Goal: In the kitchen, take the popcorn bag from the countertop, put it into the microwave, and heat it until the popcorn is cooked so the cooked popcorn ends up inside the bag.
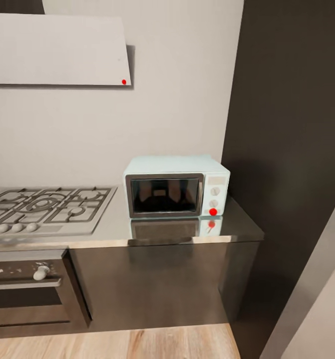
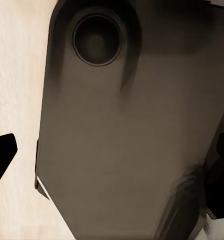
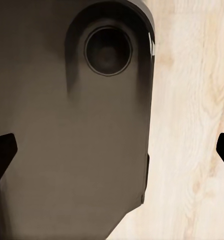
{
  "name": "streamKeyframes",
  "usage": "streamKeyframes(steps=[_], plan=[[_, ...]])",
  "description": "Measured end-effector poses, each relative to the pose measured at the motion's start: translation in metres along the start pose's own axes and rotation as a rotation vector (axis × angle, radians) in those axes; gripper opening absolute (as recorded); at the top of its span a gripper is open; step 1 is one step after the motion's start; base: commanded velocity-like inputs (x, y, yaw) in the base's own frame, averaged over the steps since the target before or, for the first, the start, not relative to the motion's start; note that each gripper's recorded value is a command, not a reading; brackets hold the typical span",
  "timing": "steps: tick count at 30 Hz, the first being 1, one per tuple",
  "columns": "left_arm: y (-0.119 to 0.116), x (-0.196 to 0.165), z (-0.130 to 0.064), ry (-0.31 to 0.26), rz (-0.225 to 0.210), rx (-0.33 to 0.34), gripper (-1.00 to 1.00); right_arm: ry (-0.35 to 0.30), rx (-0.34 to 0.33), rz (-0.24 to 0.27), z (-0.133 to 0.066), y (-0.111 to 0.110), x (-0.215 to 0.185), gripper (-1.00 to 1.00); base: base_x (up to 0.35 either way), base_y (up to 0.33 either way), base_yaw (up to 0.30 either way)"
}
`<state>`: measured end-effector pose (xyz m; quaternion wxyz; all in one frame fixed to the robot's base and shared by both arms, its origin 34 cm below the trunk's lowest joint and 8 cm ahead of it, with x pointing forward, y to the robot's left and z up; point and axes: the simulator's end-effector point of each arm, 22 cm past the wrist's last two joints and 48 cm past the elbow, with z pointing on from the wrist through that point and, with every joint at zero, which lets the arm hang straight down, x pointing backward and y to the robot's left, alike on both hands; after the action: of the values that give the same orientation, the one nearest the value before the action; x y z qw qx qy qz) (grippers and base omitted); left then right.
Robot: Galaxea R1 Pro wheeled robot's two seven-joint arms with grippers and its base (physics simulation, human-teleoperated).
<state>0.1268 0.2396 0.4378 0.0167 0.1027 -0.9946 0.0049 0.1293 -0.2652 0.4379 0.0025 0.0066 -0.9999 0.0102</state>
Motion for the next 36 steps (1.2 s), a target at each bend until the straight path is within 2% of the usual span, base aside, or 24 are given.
streamKeyframes(steps=[12, 17, 25, 29, 30, 33, 35, 36], plan=[[0.001, 0.000, 0.000, -0.001, 0.000, -0.001, 1.00, -0.006, 0.006, 0.014, 0.000, -0.002, -0.001, 1.00, -0.009, 0.000, 0.000], [0.001, 0.000, 0.000, -0.001, -0.001, -0.001, 1.00, -0.007, -0.002, -0.010, 0.000, 0.001, -0.001, 1.00, 0.000, 0.000, 0.000], [0.000, 0.000, 0.000, 0.000, 0.000, 0.001, 1.00, -0.007, -0.002, -0.016, 0.000, 0.001, -0.002, 1.00, 0.000, 0.000, 0.000], [0.000, 0.000, 0.000, 0.000, 0.001, 0.000, 1.00, 0.017, -0.001, -0.013, 0.000, 0.000, 0.000, 1.00, 0.000, 0.000, 0.000], [0.000, 0.000, 0.000, 0.000, 0.001, 0.001, 1.00, -0.001, -0.003, -0.014, 0.000, 0.000, -0.014, 1.00, 0.000, 0.000, 0.000], [0.000, 0.000, 0.000, -0.001, 0.002, 0.001, 1.00, -0.130, -0.006, -0.018, -0.007, 0.003, -0.093, 1.00, 0.000, 0.000, 0.000], [0.001, 0.000, 0.000, -0.001, 0.002, 0.000, 1.00, -0.193, -0.003, -0.067, -0.023, 0.008, -0.153, 1.00, 0.000, 0.000, 0.000], [0.001, 0.000, 0.000, -0.001, 0.001, 0.000, 1.00, -0.247, 0.004, -0.096, -0.039, 0.011, -0.192, 1.00, 0.000, 0.000, 0.000]])
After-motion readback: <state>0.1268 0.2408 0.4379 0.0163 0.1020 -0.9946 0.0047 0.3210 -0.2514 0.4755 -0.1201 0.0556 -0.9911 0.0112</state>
